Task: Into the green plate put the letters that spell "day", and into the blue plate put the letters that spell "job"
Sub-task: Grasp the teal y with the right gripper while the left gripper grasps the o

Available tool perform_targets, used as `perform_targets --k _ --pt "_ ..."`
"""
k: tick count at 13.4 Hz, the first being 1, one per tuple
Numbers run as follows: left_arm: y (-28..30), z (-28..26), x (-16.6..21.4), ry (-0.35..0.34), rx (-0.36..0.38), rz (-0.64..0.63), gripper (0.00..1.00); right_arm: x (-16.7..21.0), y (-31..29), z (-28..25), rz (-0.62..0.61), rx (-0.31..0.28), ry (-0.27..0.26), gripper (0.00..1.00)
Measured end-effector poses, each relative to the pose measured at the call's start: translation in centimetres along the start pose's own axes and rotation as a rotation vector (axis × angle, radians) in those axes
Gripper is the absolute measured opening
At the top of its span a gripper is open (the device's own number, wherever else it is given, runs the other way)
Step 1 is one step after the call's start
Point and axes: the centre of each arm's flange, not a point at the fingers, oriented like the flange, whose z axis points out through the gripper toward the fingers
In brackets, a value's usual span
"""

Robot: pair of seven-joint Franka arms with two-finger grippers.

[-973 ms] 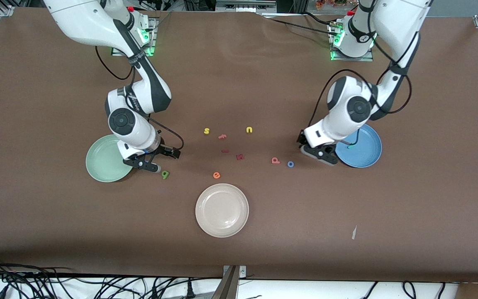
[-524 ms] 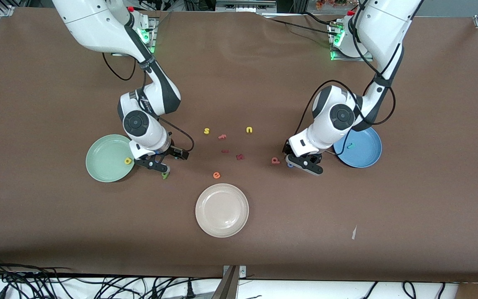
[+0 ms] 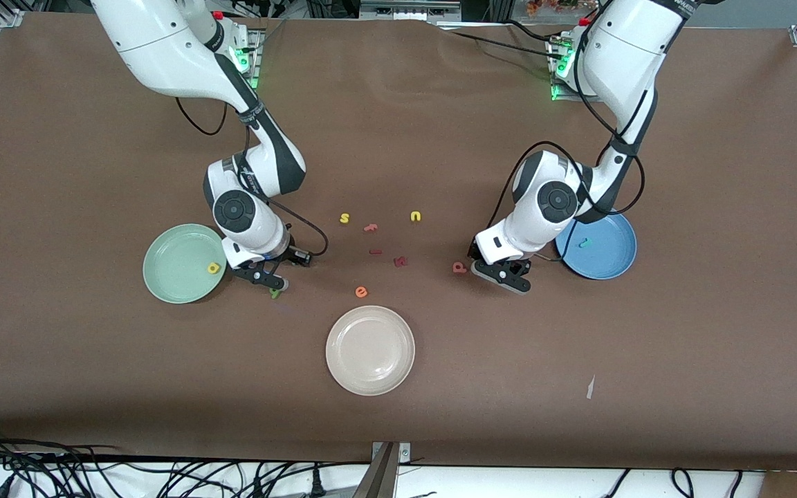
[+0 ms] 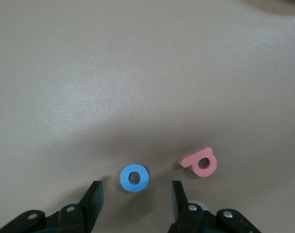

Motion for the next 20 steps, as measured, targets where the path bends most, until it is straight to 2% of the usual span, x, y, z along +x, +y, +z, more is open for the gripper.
perform_targets --k 1,3,4,5,7,9,11,12,17,20 --pt "0.1 0.2 -0.1 -0.002 0.004 0.003 0.65 0.0 0.0 0.0 0.000 0.000 0.000 0.52" --pt "0.0 0.9 -0.3 -0.012 0.012 0.004 0.65 0.0 -0.1 -0.1 0.012 0.002 0.002 0.34" --pt "0.0 1.3 -0.4 -0.016 0.013 0.005 0.65 -0.1 -0.3 -0.1 0.019 0.003 0.001 0.34" --pt "0.1 1.4 -0.4 -0.010 0.014 0.006 0.65 -0.2 -0.4 -0.1 0.023 0.005 0.000 0.26" --pt "0.1 1.4 -0.3 -0.007 0.015 0.006 0.63 -0.3 -0.5 -0.1 0.024 0.005 0.000 0.21" --pt "0.0 1.3 -0.3 -0.007 0.016 0.006 0.62 -0.3 -0.6 -0.1 0.024 0.005 0.000 0.19" --pt "-0.2 1.2 -0.2 -0.003 0.019 0.004 0.51 -0.2 -0.7 -0.3 0.024 0.008 0.003 0.19" --pt "-0.2 1.2 -0.2 -0.003 0.019 0.004 0.51 0.0 -0.8 -0.6 0.025 0.010 0.005 0.14" --pt "-0.4 1.2 -0.1 -0.002 0.026 0.003 0.43 1.5 -1.4 -3.0 0.032 -0.007 -0.016 0.13" --pt "-0.4 1.2 -0.1 -0.002 0.027 0.004 0.42 2.9 -0.7 -4.3 0.031 -0.027 -0.039 0.13"
